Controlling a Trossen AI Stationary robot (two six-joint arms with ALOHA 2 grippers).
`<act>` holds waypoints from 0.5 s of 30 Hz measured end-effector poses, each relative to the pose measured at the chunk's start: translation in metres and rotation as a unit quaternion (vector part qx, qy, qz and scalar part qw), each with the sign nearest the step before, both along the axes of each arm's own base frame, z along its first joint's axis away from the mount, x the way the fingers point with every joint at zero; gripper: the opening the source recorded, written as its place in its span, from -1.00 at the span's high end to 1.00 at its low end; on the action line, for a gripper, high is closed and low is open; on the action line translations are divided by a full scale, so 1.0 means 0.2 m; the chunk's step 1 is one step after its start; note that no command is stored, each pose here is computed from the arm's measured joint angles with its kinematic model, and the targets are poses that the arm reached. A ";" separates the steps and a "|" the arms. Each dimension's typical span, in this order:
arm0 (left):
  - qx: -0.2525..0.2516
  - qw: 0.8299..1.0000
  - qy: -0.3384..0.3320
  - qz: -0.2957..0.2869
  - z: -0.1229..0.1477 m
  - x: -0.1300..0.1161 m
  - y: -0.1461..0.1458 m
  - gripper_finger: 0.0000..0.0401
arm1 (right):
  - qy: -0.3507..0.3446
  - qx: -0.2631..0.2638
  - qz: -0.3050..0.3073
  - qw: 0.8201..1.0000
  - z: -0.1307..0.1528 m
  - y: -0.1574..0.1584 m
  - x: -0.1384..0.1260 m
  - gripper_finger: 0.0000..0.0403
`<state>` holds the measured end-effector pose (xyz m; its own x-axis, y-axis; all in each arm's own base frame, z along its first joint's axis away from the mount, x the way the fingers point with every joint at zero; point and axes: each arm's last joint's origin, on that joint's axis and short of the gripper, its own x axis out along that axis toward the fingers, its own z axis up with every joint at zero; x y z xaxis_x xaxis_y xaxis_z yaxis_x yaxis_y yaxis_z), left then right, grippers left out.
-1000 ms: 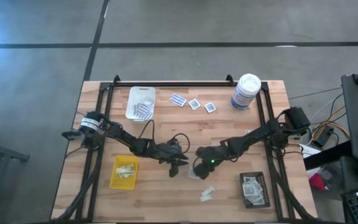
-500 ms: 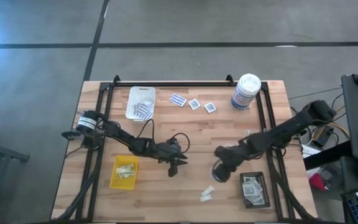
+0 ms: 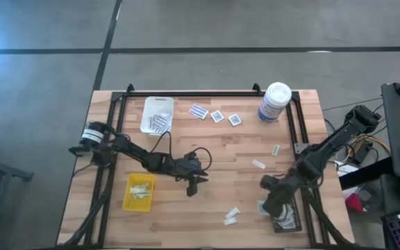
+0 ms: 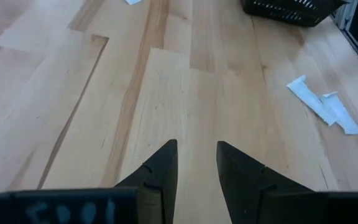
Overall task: Pick & Place First Aid Supplies
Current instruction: Put the towelette pack into the black bin
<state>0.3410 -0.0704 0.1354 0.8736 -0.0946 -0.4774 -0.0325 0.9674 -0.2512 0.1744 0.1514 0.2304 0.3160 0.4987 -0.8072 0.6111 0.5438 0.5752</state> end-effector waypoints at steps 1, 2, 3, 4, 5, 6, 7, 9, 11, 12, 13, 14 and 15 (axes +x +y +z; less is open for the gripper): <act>0.001 1.000 0.000 0.001 0.00 0.00 0.00 0.46 | 0.013 -0.001 -0.002 1.000 0.00 0.01 -0.02 0.96; 0.001 1.000 0.002 0.001 0.00 0.00 0.00 0.46 | 0.026 -0.001 -0.004 1.000 -0.01 0.03 -0.04 0.96; 0.002 1.000 0.003 0.002 0.00 0.00 0.00 0.46 | 0.037 -0.001 -0.007 0.999 -0.01 0.04 -0.06 0.96; 0.002 1.000 0.003 0.002 0.00 0.00 0.00 0.46 | 0.046 0.001 -0.010 0.999 -0.01 0.05 -0.07 0.96; 0.002 1.000 0.003 0.002 0.00 0.00 0.00 0.46 | 0.052 0.004 -0.010 0.999 -0.01 0.07 -0.09 0.96; 0.002 1.000 0.003 0.002 0.00 0.00 0.00 0.46 | 0.056 0.007 -0.010 0.998 -0.01 0.08 -0.10 0.96; 0.002 1.000 0.003 0.002 0.00 0.00 0.00 0.46 | 0.062 0.009 -0.010 0.998 -0.01 0.09 -0.12 0.96; 0.001 1.000 0.006 0.003 0.00 0.00 0.00 0.46 | 0.078 0.011 -0.017 0.997 -0.02 0.11 -0.14 0.96; 0.001 1.000 0.006 0.003 0.00 0.00 0.00 0.46 | 0.101 0.005 -0.030 0.994 -0.02 0.11 -0.17 0.96; 0.001 1.000 0.006 0.003 0.00 0.00 0.00 0.46 | 0.110 0.002 -0.034 0.993 -0.03 0.12 -0.18 0.96; 0.001 1.000 0.006 0.003 0.00 0.00 0.00 0.46 | 0.116 0.001 -0.036 0.993 -0.03 0.12 -0.19 0.96; 0.001 1.000 0.006 0.003 0.00 0.00 0.00 0.46 | 0.119 0.001 -0.038 0.992 -0.04 0.13 -0.20 0.96; 0.001 1.000 0.006 0.003 0.00 0.00 0.00 0.46 | 0.122 0.000 -0.039 0.992 -0.04 0.13 -0.21 0.96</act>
<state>0.3401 -0.0701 0.1352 0.8680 -0.0886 -0.4886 -0.0411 0.9678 -0.2485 0.1332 0.1769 0.2220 0.1477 0.4805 -0.8644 0.7725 0.4898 0.4043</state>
